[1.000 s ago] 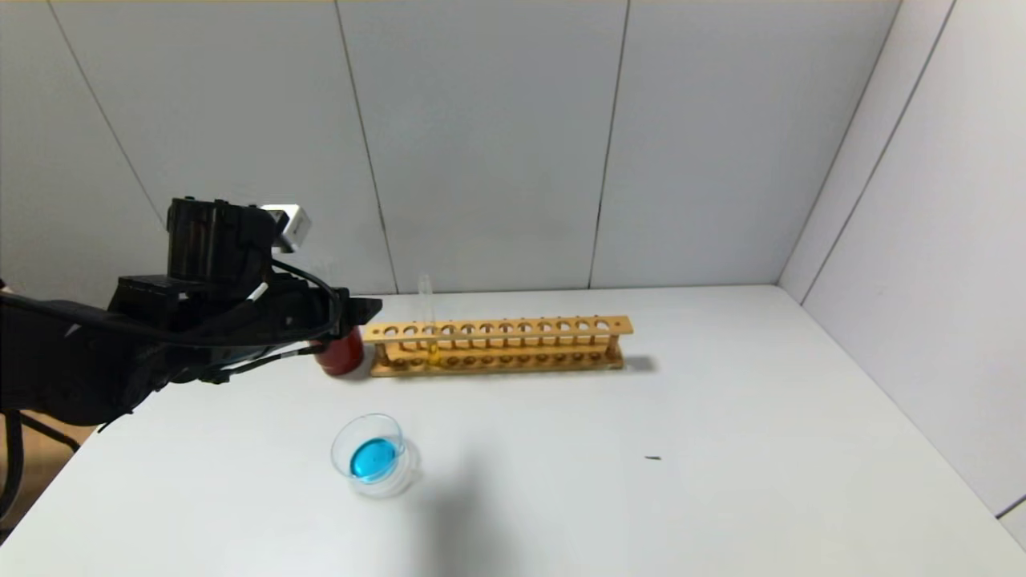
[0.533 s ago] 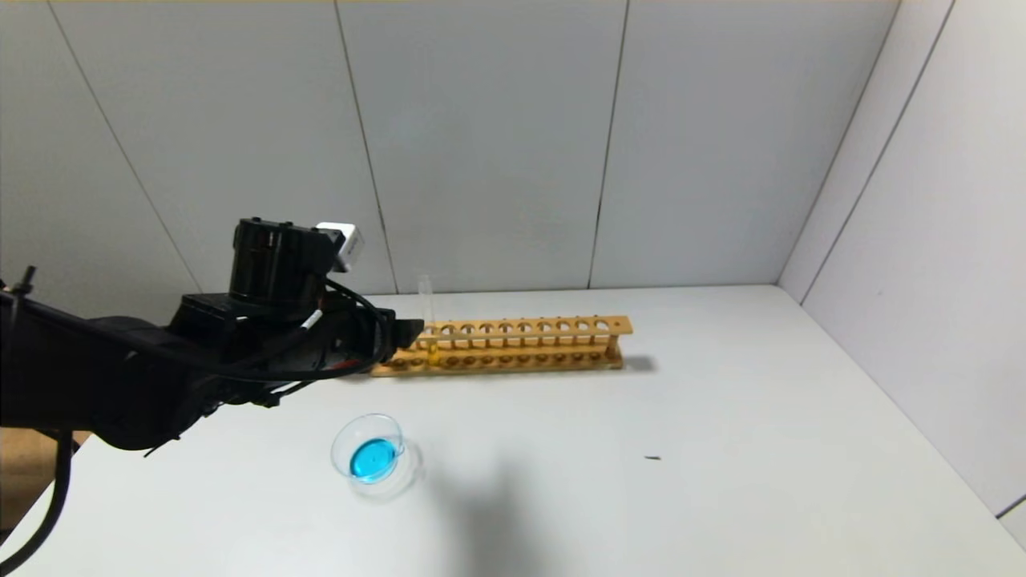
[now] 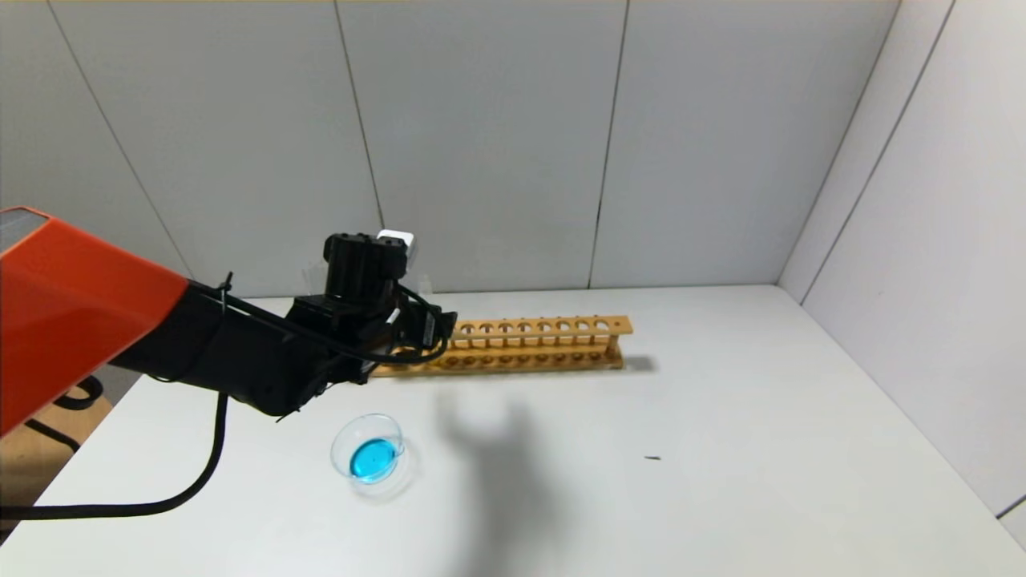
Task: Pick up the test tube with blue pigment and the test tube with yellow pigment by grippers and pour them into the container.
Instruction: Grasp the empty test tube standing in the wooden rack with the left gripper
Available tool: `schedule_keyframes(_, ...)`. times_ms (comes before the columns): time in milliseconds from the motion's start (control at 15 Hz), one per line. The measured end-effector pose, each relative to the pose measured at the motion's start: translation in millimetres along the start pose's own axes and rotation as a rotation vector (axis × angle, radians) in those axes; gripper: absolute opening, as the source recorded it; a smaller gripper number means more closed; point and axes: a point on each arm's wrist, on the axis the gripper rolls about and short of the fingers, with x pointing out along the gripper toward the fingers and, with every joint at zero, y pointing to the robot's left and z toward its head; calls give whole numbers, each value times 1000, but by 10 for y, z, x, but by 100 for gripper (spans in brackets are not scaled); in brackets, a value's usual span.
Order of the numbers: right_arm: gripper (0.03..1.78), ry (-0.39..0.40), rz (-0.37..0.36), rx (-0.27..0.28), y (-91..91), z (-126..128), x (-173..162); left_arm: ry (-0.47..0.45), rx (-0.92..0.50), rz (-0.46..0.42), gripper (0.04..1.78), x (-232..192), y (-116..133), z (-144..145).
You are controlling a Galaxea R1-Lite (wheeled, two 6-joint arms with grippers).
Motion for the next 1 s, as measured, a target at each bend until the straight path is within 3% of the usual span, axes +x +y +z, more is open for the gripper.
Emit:
schedule_keyframes(733, 175, 0, 0, 0, 0, 0, 0, 32, -5, 23, 173, 453, -9, -86)
schedule_keyframes(867, 175, 0, 0, 0, 0, 0, 0, 29, -6, 22, 162, 491, -15, -81)
schedule_keyframes(1000, 175, 0, 0, 0, 0, 0, 0, 27, -9, 22, 140, 517, -21, -85)
